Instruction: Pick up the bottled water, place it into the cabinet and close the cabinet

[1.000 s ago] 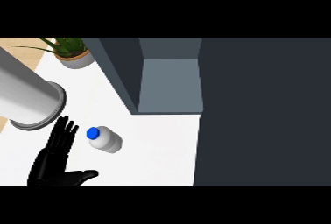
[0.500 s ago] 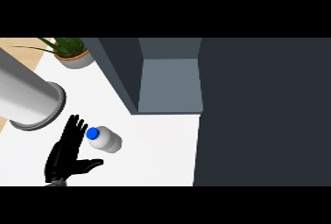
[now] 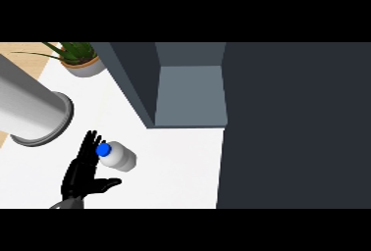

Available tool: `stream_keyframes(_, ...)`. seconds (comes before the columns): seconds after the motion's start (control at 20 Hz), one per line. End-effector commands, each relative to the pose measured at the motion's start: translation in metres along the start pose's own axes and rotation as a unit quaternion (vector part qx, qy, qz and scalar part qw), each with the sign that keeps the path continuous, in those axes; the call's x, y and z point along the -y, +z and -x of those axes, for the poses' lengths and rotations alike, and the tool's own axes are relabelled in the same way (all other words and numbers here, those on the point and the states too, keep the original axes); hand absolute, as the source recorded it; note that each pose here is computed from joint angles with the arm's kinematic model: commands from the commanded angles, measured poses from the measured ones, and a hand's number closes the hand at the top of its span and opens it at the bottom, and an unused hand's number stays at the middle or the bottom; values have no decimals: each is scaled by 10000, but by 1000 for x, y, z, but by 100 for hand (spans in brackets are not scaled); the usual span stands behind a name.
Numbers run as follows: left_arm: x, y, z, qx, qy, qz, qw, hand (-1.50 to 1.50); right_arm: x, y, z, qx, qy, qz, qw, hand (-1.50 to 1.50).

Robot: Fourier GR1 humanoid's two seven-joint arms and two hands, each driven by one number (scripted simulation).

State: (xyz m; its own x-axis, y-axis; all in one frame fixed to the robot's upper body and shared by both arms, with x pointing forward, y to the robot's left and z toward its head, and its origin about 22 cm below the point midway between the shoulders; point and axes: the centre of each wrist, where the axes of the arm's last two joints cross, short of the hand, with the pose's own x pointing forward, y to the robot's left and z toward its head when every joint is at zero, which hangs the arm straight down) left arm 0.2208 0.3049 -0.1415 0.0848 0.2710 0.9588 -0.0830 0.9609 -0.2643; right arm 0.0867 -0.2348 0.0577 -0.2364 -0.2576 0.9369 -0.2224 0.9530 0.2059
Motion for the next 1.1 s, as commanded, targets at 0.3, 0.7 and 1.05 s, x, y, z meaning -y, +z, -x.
stream_keyframes(0.3,23,-9,28,-114,216,174,9996,-150,-13,-9,-3,-107,-70,-6,9999,-150)
stream_keyframes(0.7,43,-20,36,-276,995,508,9934,-150,-9,-6,1,-39,-75,14,10000,-150)
stream_keyframes(1.05,49,-34,29,-312,1327,781,9876,-150,-7,-12,1,-82,-133,0,9999,-150)
